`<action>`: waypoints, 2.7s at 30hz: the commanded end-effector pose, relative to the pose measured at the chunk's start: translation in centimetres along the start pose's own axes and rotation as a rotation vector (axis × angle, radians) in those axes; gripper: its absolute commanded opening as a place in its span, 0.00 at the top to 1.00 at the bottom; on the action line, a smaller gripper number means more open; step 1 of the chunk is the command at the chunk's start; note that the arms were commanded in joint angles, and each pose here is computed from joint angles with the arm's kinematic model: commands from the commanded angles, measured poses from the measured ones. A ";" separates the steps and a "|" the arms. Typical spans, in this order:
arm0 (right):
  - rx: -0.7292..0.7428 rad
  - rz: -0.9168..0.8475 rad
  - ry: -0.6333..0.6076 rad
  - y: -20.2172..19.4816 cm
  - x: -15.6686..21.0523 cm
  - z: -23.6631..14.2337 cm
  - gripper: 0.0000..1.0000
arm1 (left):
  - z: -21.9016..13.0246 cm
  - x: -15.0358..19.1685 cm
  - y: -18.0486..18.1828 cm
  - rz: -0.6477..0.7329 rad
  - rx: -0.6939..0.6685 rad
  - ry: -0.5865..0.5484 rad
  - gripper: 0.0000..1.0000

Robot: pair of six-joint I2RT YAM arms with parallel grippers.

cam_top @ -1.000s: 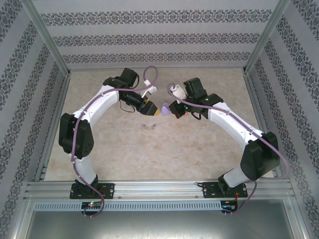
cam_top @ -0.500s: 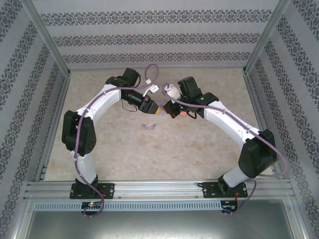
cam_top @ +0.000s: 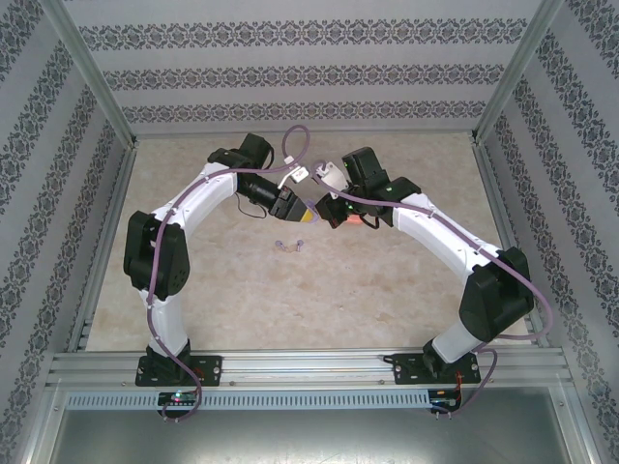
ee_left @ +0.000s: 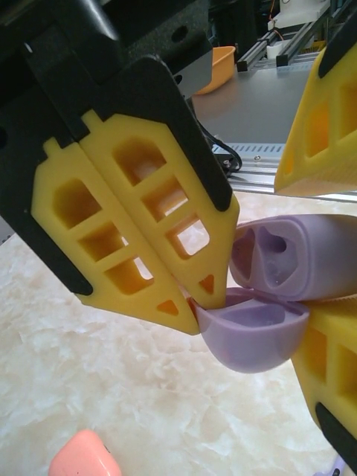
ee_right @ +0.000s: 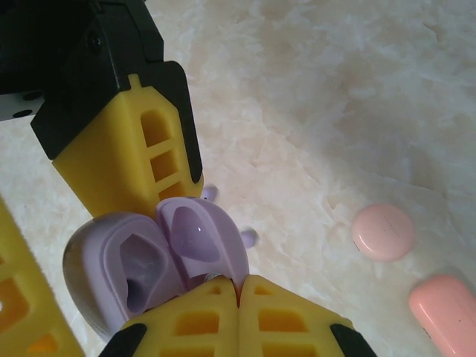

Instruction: Insert the wireless bluetooth earbuds into the charging case

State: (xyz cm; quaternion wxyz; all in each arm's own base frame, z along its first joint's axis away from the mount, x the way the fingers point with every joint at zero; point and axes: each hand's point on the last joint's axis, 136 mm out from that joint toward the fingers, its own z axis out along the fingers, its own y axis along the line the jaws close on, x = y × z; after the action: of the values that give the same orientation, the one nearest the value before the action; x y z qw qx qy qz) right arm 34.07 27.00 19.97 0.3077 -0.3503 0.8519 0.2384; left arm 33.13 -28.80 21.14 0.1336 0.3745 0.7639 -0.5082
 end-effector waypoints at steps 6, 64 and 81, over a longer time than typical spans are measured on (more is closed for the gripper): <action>-0.017 -0.018 -0.025 0.7 -1.2 0.0 1.00 | -0.5 -0.4 -0.6 0.010 0.043 -0.012 0.73; 0.246 0.318 0.300 2.8 5.6 14.3 0.41 | -24.8 -6.5 -3.5 0.138 -0.975 -1.086 1.00; 0.310 0.256 0.414 2.6 6.8 18.2 0.47 | -25.8 -4.8 -4.3 0.095 -1.030 -1.089 1.00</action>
State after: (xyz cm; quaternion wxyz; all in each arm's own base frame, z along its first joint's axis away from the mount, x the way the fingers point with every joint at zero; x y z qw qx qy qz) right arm 34.98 37.01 3.44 0.1507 -0.2160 0.9606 0.0893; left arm 38.48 -9.74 37.53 0.6598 -0.0035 0.7241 -0.2005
